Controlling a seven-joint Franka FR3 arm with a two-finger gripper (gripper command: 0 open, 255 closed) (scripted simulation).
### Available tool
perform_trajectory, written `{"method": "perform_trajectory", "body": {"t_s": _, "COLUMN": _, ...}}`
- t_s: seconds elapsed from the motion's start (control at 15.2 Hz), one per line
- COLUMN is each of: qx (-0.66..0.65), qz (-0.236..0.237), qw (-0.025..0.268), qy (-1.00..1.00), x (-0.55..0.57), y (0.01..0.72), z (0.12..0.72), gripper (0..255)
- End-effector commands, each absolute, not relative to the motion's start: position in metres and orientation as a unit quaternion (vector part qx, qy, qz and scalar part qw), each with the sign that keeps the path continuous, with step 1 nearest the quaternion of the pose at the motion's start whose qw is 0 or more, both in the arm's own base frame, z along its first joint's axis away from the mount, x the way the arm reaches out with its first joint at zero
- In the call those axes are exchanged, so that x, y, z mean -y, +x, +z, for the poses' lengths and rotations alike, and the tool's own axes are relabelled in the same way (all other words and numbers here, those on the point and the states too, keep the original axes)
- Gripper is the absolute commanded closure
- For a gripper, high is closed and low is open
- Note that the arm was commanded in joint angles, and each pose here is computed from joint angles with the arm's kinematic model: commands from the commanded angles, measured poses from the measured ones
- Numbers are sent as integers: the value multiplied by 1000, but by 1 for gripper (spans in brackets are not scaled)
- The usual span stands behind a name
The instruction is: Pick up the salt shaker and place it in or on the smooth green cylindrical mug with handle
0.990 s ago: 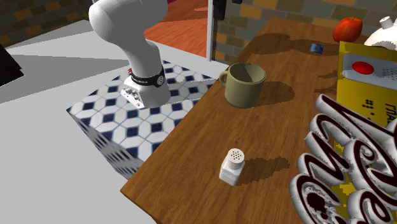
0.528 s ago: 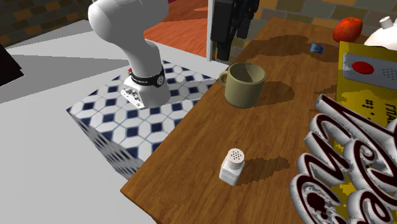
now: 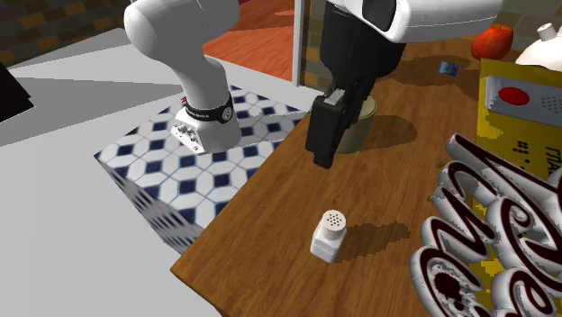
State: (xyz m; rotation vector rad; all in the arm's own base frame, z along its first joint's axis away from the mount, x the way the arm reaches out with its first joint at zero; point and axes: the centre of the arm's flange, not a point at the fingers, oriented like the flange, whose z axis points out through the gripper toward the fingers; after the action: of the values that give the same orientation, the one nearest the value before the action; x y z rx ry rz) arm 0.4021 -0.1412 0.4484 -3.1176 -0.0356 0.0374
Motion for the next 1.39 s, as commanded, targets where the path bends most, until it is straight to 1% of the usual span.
{"method": "perform_trajectory", "body": {"t_s": 0.0, "qx": 11, "qz": 10, "qw": 8, "qy": -1000, "x": 161, "y": 414, "z": 437, "gripper": 0}}
{"method": "perform_trajectory", "body": {"t_s": 0.33, "qx": 11, "qz": 7, "qw": 3, "qy": -1000, "x": 204, "y": 444, "z": 408, "gripper": 0}}
{"method": "perform_trajectory", "body": {"t_s": 0.79, "qx": 11, "qz": 7, "qw": 3, "qy": -1000, "x": 204, "y": 443, "z": 371, "gripper": 0}}
{"method": "perform_trajectory", "body": {"t_s": 1.32, "qx": 11, "qz": 7, "qw": 3, "qy": -1000, "x": 204, "y": 443, "z": 368, "gripper": 0}}
